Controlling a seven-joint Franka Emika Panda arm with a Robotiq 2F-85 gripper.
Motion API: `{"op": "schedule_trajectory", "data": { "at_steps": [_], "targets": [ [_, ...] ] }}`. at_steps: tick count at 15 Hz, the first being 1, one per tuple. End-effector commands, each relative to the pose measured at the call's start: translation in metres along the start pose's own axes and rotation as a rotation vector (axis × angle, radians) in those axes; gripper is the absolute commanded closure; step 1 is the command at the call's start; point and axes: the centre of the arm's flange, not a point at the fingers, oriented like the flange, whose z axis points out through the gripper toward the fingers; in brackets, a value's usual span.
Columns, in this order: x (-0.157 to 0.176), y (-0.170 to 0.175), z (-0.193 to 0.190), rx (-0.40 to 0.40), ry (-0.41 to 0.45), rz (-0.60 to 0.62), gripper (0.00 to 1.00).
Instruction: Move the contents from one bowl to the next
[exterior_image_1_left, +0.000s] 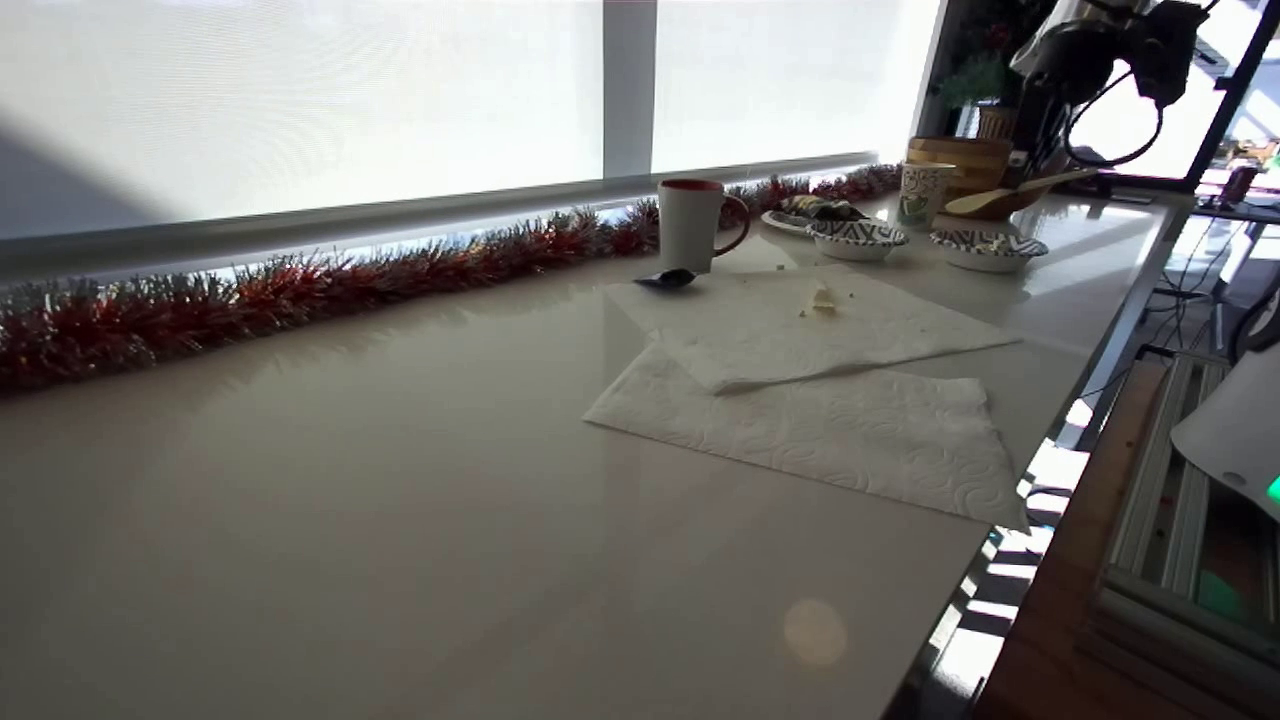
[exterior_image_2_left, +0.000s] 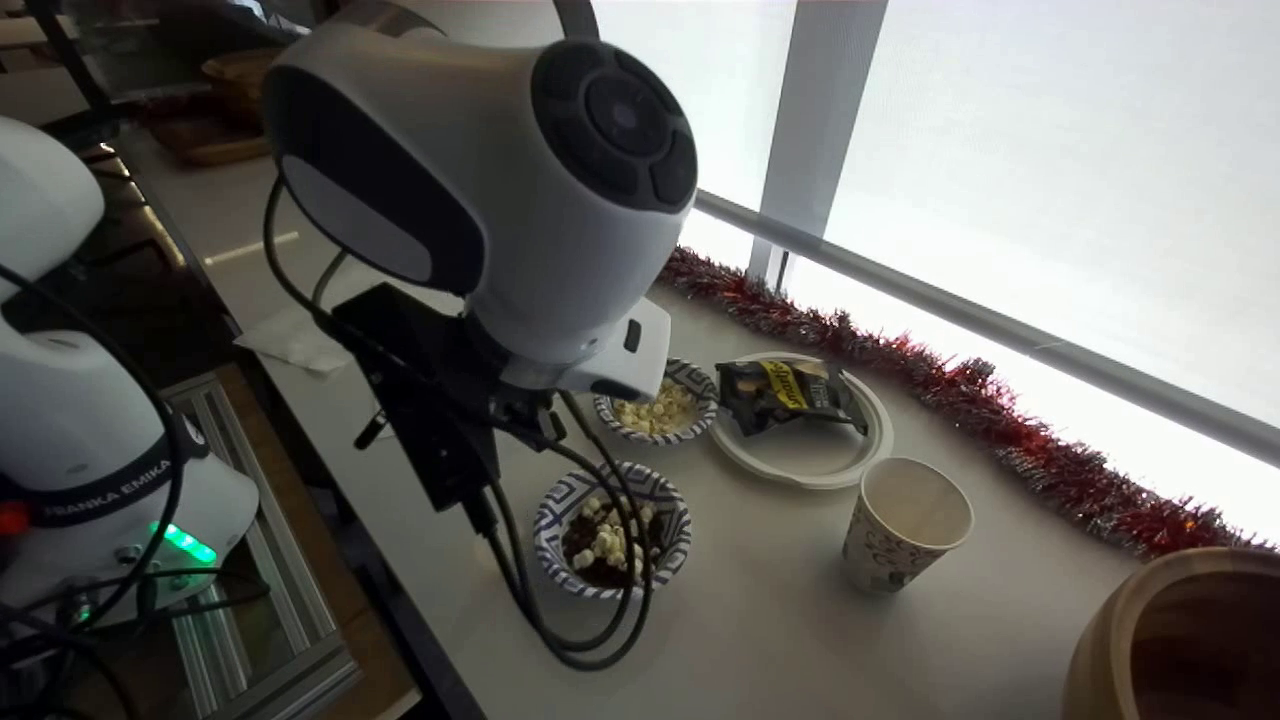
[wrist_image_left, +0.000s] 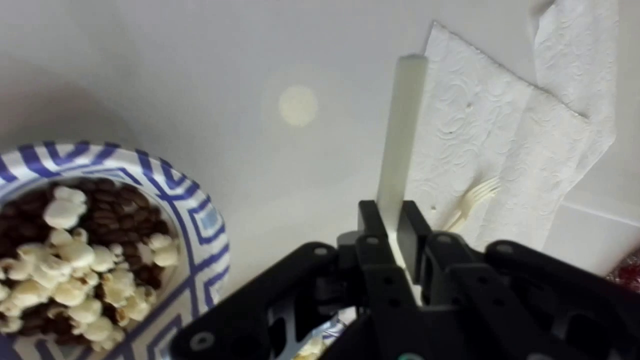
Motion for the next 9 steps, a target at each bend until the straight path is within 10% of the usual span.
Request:
{"op": "schedule_trajectory", "data": {
  "at_steps": [1,9],
  "targets": [
    [-0.009,0.035,-0.016,-0.013,-0.019,0.118,0.97],
    [-0.005,0.068,-0.01,-0.059,-0.013,0.279,0.97]
  ]
}}
